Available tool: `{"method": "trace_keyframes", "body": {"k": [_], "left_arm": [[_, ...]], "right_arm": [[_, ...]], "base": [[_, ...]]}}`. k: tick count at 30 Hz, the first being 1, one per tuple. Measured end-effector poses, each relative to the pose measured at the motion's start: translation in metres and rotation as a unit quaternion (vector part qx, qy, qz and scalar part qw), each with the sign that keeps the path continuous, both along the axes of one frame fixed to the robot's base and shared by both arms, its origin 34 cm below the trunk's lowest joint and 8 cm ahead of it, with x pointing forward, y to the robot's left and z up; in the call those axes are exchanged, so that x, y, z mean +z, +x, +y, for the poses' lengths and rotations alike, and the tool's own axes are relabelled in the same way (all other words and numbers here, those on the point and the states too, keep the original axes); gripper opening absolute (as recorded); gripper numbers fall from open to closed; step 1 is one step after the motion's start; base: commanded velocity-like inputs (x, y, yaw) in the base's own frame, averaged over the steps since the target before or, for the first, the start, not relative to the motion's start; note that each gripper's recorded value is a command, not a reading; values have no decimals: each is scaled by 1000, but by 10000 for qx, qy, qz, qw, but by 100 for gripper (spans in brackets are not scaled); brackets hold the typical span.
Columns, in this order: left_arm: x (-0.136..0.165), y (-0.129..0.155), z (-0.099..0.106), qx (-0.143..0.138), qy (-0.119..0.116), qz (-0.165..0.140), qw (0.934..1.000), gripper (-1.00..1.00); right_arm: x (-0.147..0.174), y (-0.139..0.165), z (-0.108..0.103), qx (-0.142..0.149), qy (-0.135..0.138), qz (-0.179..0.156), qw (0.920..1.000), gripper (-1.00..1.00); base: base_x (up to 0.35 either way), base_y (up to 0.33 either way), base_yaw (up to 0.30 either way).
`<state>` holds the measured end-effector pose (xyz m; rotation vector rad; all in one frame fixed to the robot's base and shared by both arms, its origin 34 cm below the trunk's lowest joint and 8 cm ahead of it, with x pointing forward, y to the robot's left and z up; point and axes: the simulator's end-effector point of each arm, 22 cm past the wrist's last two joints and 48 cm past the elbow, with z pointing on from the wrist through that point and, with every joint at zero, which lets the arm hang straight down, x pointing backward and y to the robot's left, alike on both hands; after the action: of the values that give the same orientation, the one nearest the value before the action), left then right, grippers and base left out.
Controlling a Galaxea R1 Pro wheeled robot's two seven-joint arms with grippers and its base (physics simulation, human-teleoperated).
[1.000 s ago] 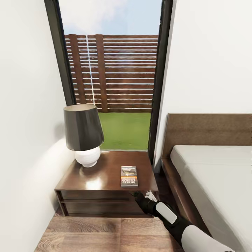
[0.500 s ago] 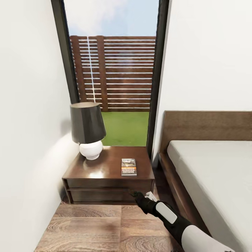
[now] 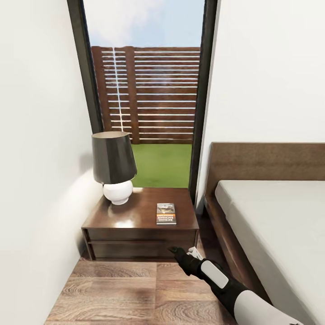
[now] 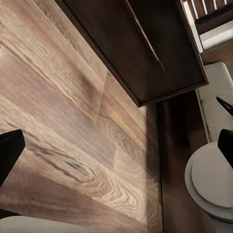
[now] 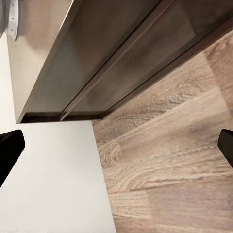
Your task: In the bedroom, move the book from the bed onto either nightstand, and place the two sandals side by side next to the bed.
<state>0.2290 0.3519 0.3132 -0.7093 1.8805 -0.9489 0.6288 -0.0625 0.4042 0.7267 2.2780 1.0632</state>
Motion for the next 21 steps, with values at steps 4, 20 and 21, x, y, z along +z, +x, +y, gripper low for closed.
{"method": "trace_keyframes", "body": {"k": [4, 20, 21], "left_arm": [[0, 0, 0, 0, 0, 1, 10000, 100], [3, 4, 1, 3, 9, -97, 10000, 100], [4, 5, 1, 4, 10, -117, 9999, 100]], "right_arm": [[0, 0, 0, 3, -2, 1, 10000, 100], [11, 2, -1, -23, 7, -97, 9999, 100], [14, 3, -1, -24, 6, -115, 9999, 100]], "base": [[-3, 0, 0], [0, 0, 0], [0, 0, 0]]}}
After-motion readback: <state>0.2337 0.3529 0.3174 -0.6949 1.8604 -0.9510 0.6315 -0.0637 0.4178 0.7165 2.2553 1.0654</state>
